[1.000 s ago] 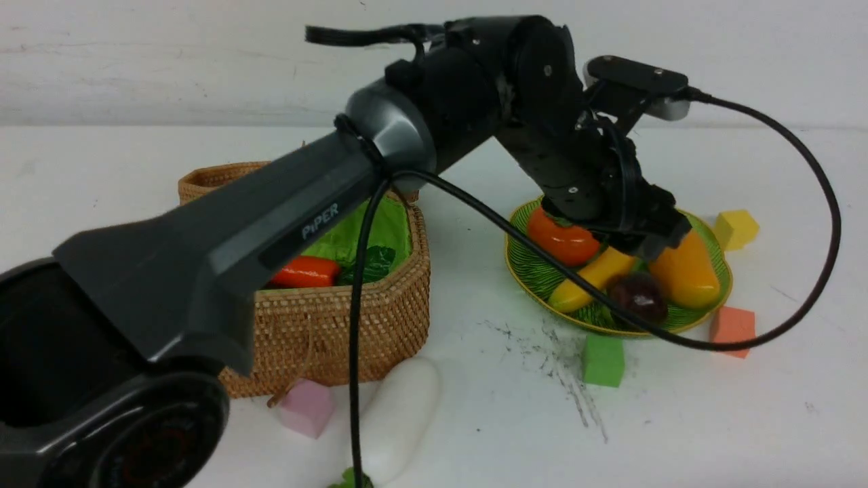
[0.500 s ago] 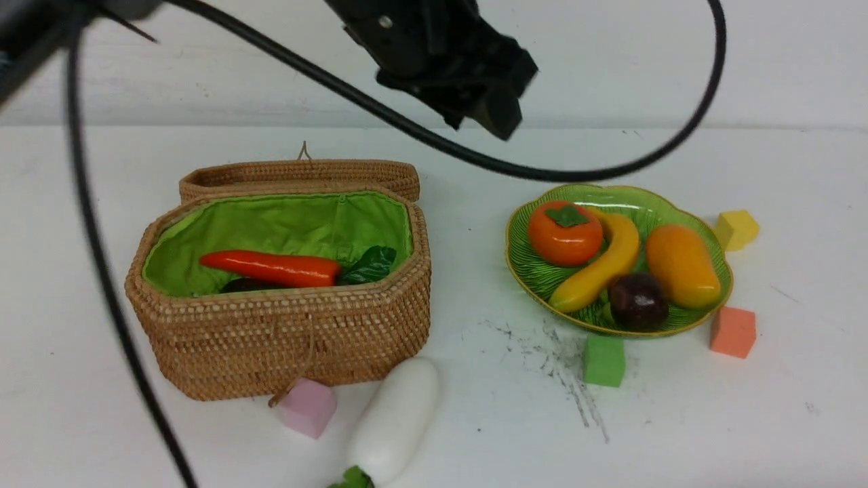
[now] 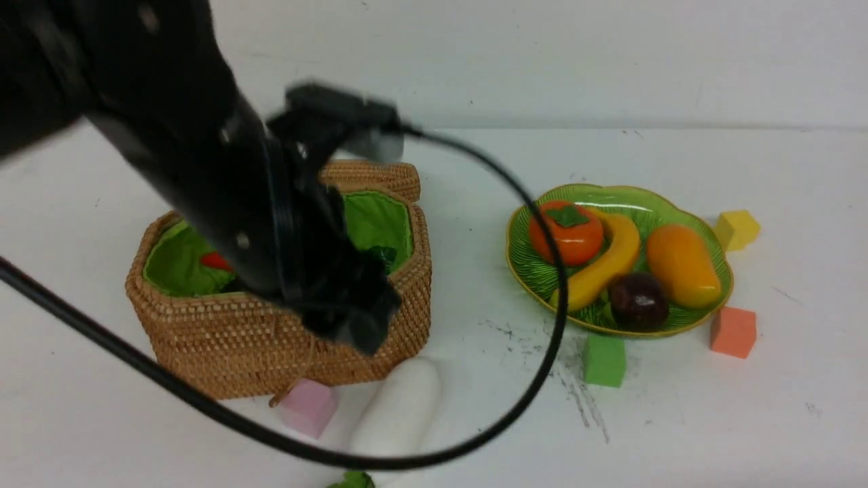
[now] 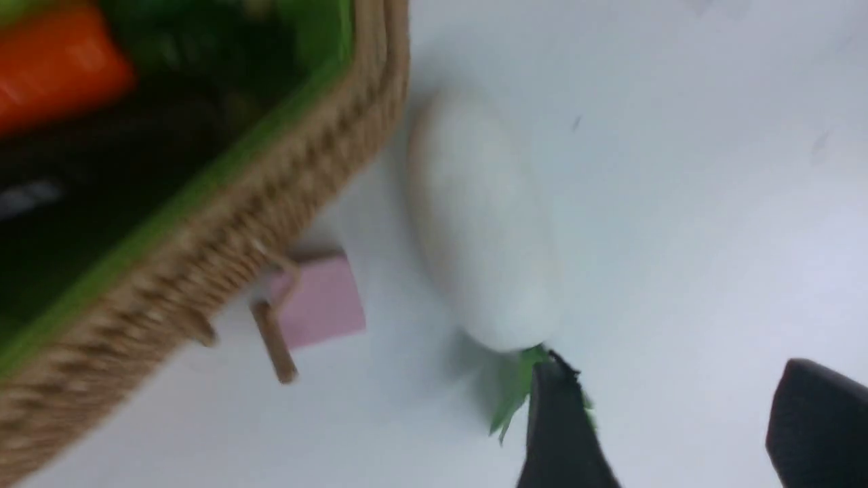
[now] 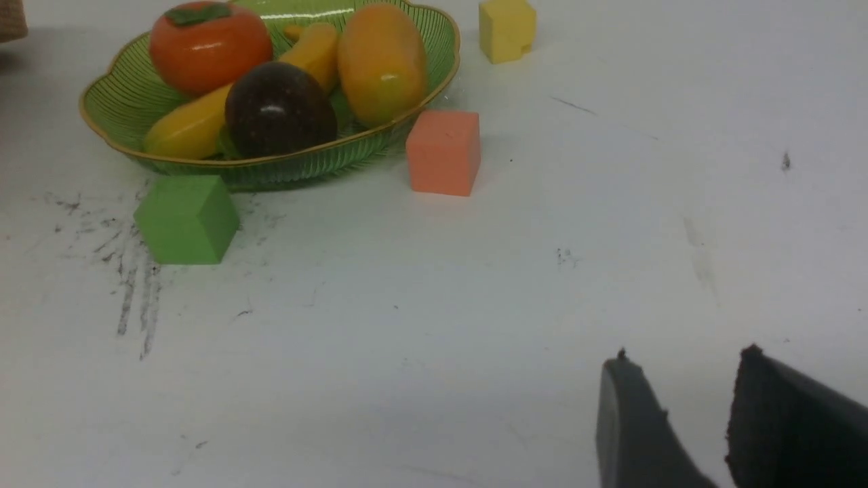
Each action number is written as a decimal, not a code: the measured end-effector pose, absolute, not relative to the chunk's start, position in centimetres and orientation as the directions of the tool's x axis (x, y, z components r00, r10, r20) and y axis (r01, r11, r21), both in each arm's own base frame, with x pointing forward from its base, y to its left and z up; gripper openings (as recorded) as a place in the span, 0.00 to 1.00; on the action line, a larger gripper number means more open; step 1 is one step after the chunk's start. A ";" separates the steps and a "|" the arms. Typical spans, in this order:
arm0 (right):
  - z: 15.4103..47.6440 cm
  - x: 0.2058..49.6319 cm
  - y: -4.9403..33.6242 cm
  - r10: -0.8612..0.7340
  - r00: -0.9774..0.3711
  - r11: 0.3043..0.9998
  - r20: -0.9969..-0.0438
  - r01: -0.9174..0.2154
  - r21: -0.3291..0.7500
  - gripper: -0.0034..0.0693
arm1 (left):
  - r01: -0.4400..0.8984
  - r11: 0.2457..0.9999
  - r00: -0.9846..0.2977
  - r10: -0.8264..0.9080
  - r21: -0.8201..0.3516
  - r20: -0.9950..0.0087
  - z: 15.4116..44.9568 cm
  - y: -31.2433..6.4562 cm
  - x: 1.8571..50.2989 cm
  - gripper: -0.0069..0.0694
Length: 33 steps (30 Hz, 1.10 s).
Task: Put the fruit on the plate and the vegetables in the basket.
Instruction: Take a daikon with your left arm and place it on the basket on the left.
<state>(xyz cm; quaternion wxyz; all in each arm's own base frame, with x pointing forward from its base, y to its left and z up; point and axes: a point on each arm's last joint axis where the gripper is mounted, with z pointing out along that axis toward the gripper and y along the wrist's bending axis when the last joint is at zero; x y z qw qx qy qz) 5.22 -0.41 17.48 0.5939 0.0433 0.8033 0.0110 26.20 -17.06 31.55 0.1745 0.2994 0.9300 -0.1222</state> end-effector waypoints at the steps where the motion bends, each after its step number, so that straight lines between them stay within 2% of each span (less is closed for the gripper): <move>1: 17.5 5.2 -0.4 0.083 -0.291 0.996 -0.953 0.057 0.069 0.37 | 0.582 0.803 -0.776 0.501 -0.128 -0.383 29.7 -17.2 26.4 0.62; 4: 17.5 5.2 -0.4 0.083 -0.291 0.996 -0.953 0.057 0.069 0.37 | 0.534 0.835 -0.809 0.459 -0.132 -0.367 25.9 -17.5 27.4 0.62; 9: 17.5 5.2 -0.4 0.083 -0.291 0.996 -0.953 0.057 0.069 0.37 | 0.487 0.865 -0.833 0.419 -0.121 -0.361 22.4 -18.3 29.3 0.66; 13: 17.5 5.2 -0.4 0.083 -0.291 0.996 -0.953 0.057 0.069 0.37 | 0.480 0.869 -0.845 0.422 -0.119 -0.327 20.8 -18.6 29.7 0.74; 14: 17.5 5.2 -0.4 0.083 -0.291 0.996 -0.953 0.057 0.069 0.37 | 0.468 0.874 -0.856 0.413 -0.131 -0.310 20.0 -18.8 30.0 0.79; 16: 17.5 5.2 -0.4 0.083 -0.291 0.996 -0.953 0.057 0.069 0.37 | 0.471 0.873 -0.856 0.418 -0.125 -0.303 19.6 -18.8 30.1 0.84; 19: 17.5 5.2 -0.4 0.083 -0.291 0.996 -0.953 0.057 0.069 0.37 | 0.474 0.873 -0.858 0.427 -0.118 -0.287 18.7 -18.9 30.3 0.88; 33: 17.5 5.2 -0.4 0.083 -0.291 0.996 -0.953 0.057 0.069 0.37 | 0.446 0.876 -0.877 0.386 -0.185 -0.285 18.1 -19.5 30.4 0.76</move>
